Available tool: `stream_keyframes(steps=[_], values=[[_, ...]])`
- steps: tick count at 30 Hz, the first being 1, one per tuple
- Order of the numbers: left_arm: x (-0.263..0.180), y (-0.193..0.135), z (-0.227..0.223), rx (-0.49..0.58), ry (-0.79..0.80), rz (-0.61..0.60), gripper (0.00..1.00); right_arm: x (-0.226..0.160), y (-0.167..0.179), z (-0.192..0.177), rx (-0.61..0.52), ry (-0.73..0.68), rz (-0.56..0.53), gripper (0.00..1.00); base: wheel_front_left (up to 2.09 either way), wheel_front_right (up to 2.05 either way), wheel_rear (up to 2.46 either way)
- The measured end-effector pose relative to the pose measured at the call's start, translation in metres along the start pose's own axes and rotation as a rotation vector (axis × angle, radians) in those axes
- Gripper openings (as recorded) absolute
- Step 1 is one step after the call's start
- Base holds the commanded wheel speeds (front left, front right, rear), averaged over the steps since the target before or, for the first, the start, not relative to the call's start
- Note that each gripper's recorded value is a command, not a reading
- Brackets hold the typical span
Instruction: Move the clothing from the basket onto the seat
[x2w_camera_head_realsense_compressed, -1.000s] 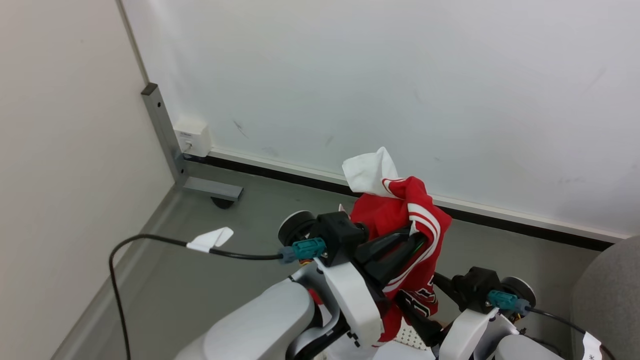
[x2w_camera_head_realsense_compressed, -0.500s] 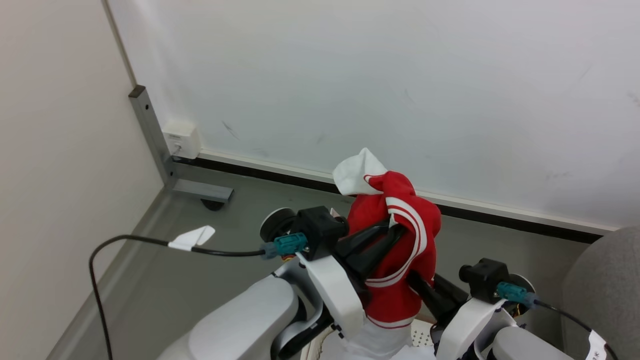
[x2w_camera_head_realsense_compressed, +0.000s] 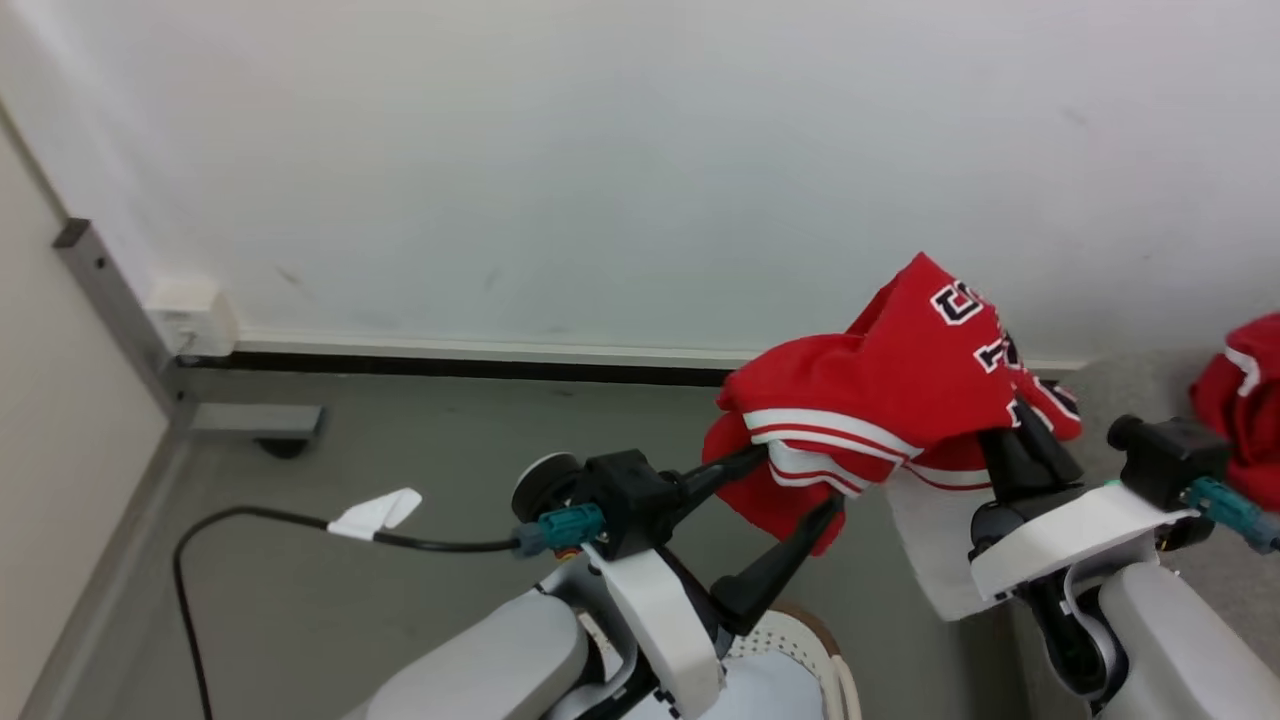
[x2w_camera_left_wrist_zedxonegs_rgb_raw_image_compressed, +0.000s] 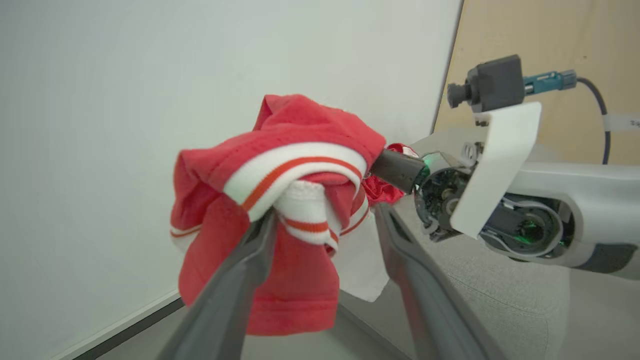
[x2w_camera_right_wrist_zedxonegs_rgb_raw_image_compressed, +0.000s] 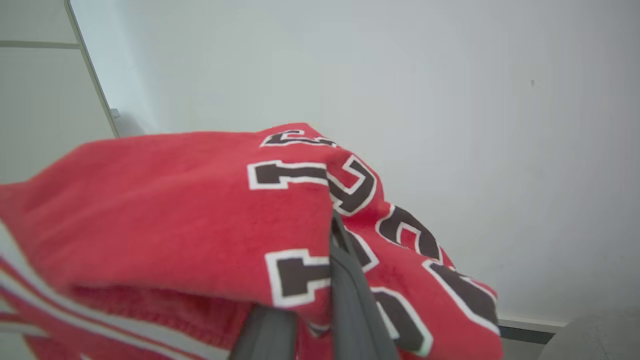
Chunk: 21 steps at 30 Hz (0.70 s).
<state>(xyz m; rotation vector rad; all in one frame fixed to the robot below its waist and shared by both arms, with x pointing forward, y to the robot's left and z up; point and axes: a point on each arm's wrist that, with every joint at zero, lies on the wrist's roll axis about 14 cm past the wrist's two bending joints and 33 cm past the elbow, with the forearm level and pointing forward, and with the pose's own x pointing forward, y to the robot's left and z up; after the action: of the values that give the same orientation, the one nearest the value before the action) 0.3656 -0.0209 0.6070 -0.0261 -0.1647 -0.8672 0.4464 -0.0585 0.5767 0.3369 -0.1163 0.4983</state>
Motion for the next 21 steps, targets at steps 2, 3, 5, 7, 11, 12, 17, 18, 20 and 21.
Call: stream_keyframes(steps=[2, 3, 5, 7, 11, 12, 17, 18, 20, 21], values=[[0.009, -0.014, -0.002, -0.012, -0.004, -0.052, 1.0, -0.008, -0.017, 0.016, -0.018, -0.048, -0.048, 0.0, 0.0, 0.0, 0.0], [0.014, -0.02, -0.003, -0.014, -0.004, -0.078, 1.0, -0.012, -0.025, 0.024, -0.026, -0.073, -0.071, 0.0, 0.0, 0.0, 0.0], [0.024, -0.032, -0.004, -0.023, -0.01, -0.124, 1.0, -0.024, -0.043, 0.037, -0.052, -0.107, -0.123, 0.0, 0.0, 0.0, 0.0], [0.033, -0.043, -0.007, -0.033, -0.011, -0.169, 1.0, -0.038, -0.062, 0.047, -0.074, -0.133, -0.18, 0.0, 0.0, 0.0, 0.0], [0.048, -0.061, -0.017, -0.053, -0.005, -0.25, 1.0, -0.075, -0.098, 0.065, -0.111, -0.179, -0.307, 0.0, 0.0, 0.0, 0.0], [0.052, -0.066, -0.019, -0.06, -0.002, -0.269, 1.0, -0.085, -0.106, 0.07, -0.119, -0.192, -0.338, 0.0, 0.0, 0.0, 0.0], [0.069, -0.091, -0.031, -0.086, 0.008, -0.369, 1.0, -0.141, -0.139, 0.09, -0.166, -0.228, -0.501, 0.0, 0.0, 0.0, 0.0], [0.072, -0.095, -0.033, -0.089, 0.009, -0.386, 1.0, -0.152, -0.143, 0.093, -0.178, -0.23, -0.528, 0.0, 0.0, 0.0, 0.0], [0.078, -0.104, -0.036, -0.092, 0.008, -0.419, 1.0, -0.174, -0.15, 0.098, -0.198, -0.232, -0.584, 0.0, 0.0, 0.0, 0.0], [0.081, -0.108, -0.038, -0.097, 0.01, -0.435, 1.0, -0.184, -0.153, 0.099, -0.207, -0.234, -0.612, 0.0, 0.0, 0.0, 0.0]])
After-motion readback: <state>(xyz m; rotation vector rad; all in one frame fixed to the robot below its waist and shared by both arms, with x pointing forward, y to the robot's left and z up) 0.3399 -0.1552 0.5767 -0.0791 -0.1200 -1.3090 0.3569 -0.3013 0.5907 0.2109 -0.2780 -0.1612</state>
